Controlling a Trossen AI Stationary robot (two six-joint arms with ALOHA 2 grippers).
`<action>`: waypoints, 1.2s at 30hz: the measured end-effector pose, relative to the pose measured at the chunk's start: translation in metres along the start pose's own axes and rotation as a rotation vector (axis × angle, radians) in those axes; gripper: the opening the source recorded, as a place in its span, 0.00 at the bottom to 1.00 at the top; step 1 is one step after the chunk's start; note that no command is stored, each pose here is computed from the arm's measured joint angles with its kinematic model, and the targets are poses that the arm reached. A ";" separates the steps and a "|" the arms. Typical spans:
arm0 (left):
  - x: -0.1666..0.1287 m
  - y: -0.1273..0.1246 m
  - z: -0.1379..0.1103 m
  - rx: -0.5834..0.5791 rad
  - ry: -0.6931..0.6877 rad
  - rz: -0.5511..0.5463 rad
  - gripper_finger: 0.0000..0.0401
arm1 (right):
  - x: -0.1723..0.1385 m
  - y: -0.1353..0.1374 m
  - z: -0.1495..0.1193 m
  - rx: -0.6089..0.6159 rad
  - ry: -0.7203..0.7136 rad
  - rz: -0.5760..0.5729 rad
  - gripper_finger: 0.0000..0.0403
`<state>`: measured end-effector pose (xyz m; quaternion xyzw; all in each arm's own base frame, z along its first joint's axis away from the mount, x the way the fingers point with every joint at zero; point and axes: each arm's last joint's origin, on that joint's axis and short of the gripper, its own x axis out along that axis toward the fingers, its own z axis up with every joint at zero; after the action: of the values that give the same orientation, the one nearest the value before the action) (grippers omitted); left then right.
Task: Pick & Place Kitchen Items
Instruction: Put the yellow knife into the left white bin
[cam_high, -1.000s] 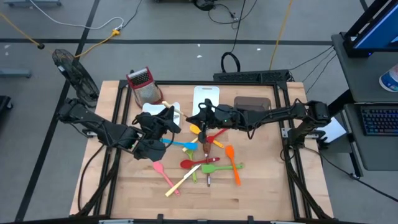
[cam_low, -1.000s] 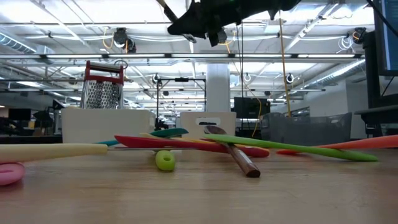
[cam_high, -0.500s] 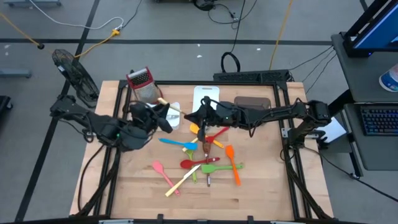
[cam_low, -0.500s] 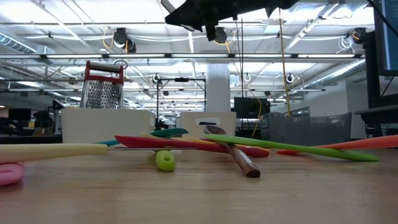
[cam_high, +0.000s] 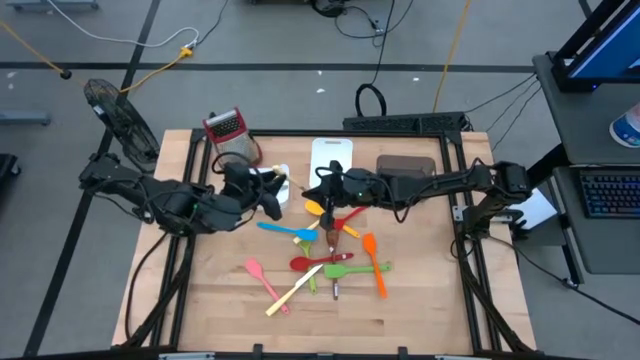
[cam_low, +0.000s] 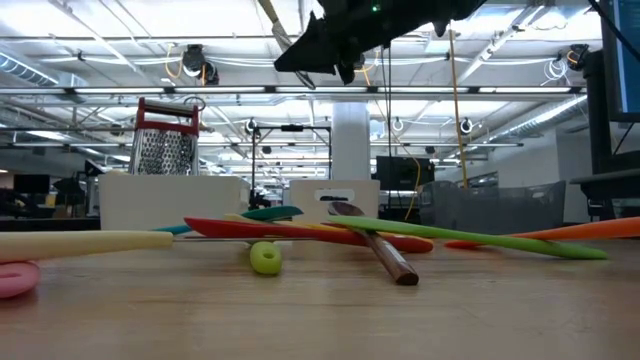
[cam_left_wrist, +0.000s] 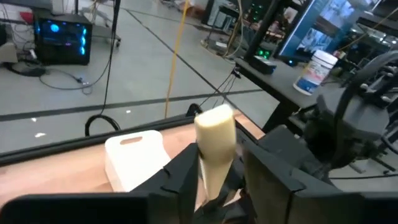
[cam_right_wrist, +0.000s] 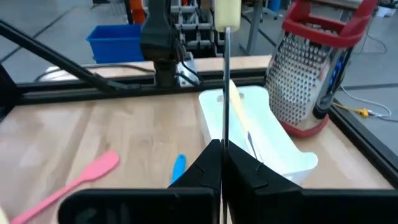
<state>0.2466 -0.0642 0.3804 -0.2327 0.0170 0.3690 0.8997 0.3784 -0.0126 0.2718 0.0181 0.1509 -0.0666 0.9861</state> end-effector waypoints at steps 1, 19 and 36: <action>0.000 0.000 0.000 0.011 0.002 -0.002 0.37 | 0.000 0.000 0.000 0.000 0.003 -0.001 0.00; -0.023 0.020 0.034 0.197 -0.024 -0.067 0.68 | 0.000 -0.005 -0.006 -0.025 0.065 -0.052 0.00; -0.030 0.029 0.046 0.200 0.024 -0.183 0.68 | -0.002 -0.001 -0.007 -0.366 0.107 -0.211 0.00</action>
<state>0.1984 -0.0458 0.4156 -0.1469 0.0430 0.2792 0.9480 0.3742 -0.0128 0.2661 -0.1736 0.2135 -0.1398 0.9512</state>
